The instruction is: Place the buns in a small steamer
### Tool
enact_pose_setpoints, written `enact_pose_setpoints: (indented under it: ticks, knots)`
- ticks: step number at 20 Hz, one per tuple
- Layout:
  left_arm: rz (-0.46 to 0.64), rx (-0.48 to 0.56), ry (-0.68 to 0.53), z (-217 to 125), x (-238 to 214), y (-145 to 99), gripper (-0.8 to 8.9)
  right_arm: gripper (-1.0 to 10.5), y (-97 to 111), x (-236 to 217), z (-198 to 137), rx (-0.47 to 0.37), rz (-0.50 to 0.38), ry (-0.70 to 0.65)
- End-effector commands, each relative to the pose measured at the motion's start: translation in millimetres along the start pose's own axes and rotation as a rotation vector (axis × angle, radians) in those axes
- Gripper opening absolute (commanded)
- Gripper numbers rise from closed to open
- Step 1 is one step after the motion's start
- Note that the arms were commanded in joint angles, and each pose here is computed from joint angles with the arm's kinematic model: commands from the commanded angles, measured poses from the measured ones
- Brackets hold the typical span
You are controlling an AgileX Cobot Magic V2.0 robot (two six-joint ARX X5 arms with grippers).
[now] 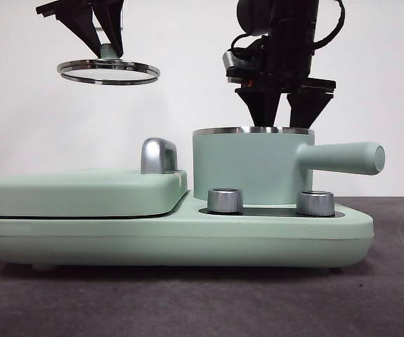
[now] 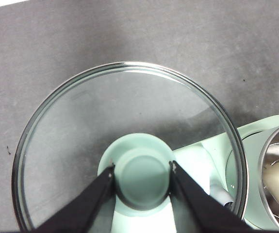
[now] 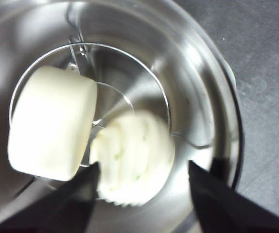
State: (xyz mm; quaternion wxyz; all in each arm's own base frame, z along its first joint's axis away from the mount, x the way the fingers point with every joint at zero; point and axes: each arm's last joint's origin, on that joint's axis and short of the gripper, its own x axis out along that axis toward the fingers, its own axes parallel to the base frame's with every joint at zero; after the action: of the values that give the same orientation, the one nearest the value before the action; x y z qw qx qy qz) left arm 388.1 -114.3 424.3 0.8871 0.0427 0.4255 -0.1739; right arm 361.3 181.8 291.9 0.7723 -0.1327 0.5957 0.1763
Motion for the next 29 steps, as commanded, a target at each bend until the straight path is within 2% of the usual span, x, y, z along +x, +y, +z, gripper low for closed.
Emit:
enact_pose_setpoints:
  ticks: [1,4,8,14,17,20,22,26,29]
  knots:
    - [-0.004,0.009,-0.071,5,-15,-3,0.55,3.4,3,0,5,-0.016,0.001,-0.014]
    - [-0.004,0.010,-0.071,5,-15,-3,0.55,3.4,3,-9,6,-0.016,0.001,-0.021]
    - [-0.004,0.005,-0.070,5,-15,-3,0.55,3.4,3,-45,4,-0.010,0.002,-0.044]
    - [-0.008,-0.007,-0.068,5,-15,-5,0.55,3.4,2,-120,-40,0.007,0.008,-0.170]
    - [-0.014,-0.003,-0.067,5,-15,-9,0.55,3.4,1,-156,-85,0.009,0.013,-0.235]
    - [-0.024,0.008,-0.063,4,-14,-15,0.55,3.4,-1,-175,-144,0.009,0.013,-0.271]
    - [-0.034,0.020,-0.061,4,-14,-21,0.55,3.4,-2,-177,-186,0.011,0.015,-0.305]
    - [-0.071,0.059,-0.056,3,-13,-43,0.55,3.4,-3,-166,-266,0.019,0.091,-0.494]
    - [-0.107,0.100,-0.052,1,-12,-65,0.55,3.4,-4,-153,-314,0.010,0.112,-0.606]
